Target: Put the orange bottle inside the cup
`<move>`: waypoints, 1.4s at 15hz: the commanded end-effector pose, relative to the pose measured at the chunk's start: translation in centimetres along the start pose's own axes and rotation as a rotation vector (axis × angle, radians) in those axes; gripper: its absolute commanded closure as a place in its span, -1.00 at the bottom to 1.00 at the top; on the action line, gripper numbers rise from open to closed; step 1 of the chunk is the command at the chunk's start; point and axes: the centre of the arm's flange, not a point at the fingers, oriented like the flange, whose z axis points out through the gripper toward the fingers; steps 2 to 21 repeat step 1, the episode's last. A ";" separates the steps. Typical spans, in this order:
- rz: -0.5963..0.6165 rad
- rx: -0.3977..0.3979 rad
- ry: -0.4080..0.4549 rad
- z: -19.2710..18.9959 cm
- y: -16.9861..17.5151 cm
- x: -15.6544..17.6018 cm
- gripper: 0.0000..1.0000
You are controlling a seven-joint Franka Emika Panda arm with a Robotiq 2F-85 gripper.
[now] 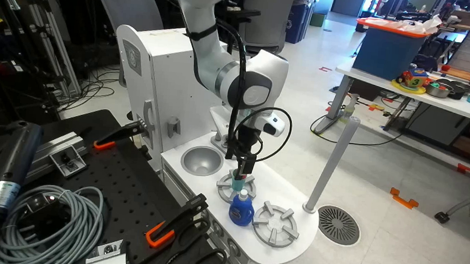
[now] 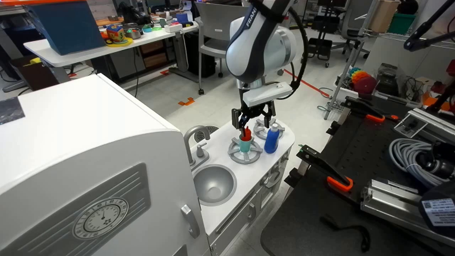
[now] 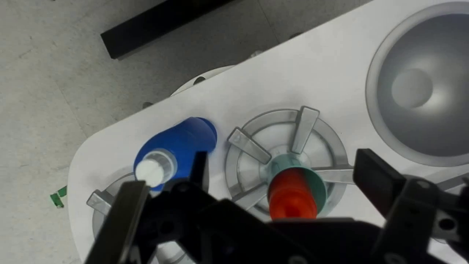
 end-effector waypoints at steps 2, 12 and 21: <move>0.002 -0.001 -0.001 -0.4 0.1 -0.2 -1.00; 0.002 -0.001 -0.001 -0.4 0.1 -0.2 -1.00; 0.002 -0.001 -0.001 -0.4 0.1 -0.2 -1.00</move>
